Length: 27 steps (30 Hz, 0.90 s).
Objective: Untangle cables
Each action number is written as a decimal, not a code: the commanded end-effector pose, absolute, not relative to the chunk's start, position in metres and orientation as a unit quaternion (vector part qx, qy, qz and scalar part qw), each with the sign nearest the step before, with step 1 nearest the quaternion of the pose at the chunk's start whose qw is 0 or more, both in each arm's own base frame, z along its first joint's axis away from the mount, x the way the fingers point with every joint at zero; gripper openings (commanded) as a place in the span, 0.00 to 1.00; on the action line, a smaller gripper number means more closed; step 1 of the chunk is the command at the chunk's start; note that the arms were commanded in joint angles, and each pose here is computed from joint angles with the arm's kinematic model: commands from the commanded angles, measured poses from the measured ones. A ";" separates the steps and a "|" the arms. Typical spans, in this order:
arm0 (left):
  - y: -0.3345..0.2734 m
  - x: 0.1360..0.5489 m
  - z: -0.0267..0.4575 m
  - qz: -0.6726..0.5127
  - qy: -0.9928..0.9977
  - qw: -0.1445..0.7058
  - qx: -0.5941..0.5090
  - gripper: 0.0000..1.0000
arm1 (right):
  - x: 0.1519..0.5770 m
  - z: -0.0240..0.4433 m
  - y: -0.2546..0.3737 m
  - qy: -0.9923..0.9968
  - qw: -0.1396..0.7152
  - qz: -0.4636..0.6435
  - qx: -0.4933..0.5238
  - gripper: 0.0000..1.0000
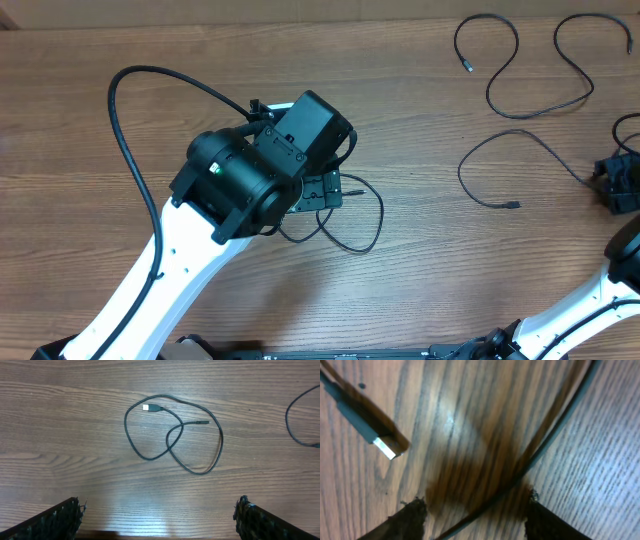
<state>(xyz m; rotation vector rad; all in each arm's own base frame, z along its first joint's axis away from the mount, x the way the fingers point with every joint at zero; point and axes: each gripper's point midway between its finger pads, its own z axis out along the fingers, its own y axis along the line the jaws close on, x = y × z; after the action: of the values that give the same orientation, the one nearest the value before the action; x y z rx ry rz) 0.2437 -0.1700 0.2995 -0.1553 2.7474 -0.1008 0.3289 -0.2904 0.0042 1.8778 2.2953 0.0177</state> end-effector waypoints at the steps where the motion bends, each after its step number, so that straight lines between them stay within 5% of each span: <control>1: -0.170 0.251 0.291 -0.016 0.980 0.189 -0.055 1.00 | 0.322 -0.020 -0.283 0.772 0.058 0.006 0.633 0.56; 4: -0.172 0.253 0.286 -0.010 0.982 0.182 -0.054 1.00 | 0.323 -0.021 -0.284 0.772 0.059 0.007 0.633 0.48; 9: -0.174 0.255 0.281 -0.004 0.983 0.177 -0.053 1.00 | 0.325 -0.021 -0.283 0.773 0.060 0.008 0.632 0.14; 12: -0.174 0.255 0.281 -0.004 0.983 0.177 -0.053 1.00 | 0.328 -0.021 -0.280 0.776 0.062 0.009 0.628 0.04; 27: -0.173 0.254 0.281 -0.001 0.983 0.174 -0.052 1.00 | 0.403 -0.002 -0.223 0.819 0.112 0.143 0.544 0.04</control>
<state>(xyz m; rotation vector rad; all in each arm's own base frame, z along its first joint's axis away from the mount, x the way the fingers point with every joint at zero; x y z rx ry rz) 0.2516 -0.1772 0.2807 -0.1470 2.7989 -0.0324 0.3922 -0.2338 0.0018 1.6391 2.3797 0.3330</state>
